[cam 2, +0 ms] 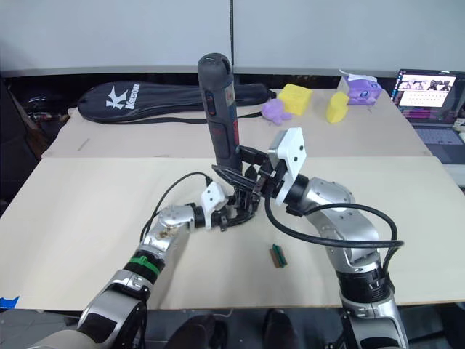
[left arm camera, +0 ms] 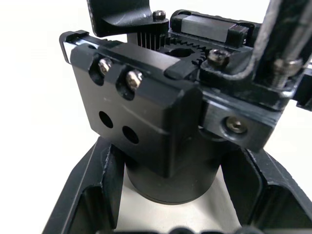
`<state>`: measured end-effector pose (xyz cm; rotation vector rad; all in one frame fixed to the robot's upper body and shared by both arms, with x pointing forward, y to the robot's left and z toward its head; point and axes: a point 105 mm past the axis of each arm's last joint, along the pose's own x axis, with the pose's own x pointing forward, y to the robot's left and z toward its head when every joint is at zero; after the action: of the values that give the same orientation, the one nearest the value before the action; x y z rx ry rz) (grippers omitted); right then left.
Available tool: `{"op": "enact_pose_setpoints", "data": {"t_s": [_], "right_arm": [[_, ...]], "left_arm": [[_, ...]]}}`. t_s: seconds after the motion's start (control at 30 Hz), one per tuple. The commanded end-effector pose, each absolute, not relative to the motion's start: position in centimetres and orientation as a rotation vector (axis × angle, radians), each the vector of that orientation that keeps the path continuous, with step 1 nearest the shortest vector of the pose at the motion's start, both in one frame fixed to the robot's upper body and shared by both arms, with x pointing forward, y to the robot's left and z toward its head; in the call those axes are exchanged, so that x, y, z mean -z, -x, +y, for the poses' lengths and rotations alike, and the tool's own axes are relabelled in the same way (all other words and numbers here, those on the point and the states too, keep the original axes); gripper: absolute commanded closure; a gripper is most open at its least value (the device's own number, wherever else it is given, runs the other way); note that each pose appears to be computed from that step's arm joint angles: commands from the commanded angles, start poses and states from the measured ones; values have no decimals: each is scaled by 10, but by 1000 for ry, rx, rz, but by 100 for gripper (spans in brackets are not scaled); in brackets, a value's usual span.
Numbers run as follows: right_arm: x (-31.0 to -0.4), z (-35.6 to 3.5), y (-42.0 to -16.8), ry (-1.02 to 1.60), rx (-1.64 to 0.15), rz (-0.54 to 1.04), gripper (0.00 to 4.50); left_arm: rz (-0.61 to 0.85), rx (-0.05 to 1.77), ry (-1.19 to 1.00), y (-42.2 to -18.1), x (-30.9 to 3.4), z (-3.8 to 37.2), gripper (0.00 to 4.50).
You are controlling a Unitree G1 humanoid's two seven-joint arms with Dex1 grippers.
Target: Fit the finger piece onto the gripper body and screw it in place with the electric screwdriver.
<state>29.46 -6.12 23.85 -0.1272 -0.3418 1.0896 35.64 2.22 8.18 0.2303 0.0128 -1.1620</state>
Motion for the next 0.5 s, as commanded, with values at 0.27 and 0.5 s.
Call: {"op": "enact_pose_setpoints", "data": {"t_s": [0.27,0.5], "right_arm": [[-186,-70,-314,160,-1065,-80,258],[-172,-70,-316,191,-1073,-13,258]], "left_arm": [[-21,1157,-243,-363,-92,21,218],[-26,1155,-246,-364,-93,22,218]]}}
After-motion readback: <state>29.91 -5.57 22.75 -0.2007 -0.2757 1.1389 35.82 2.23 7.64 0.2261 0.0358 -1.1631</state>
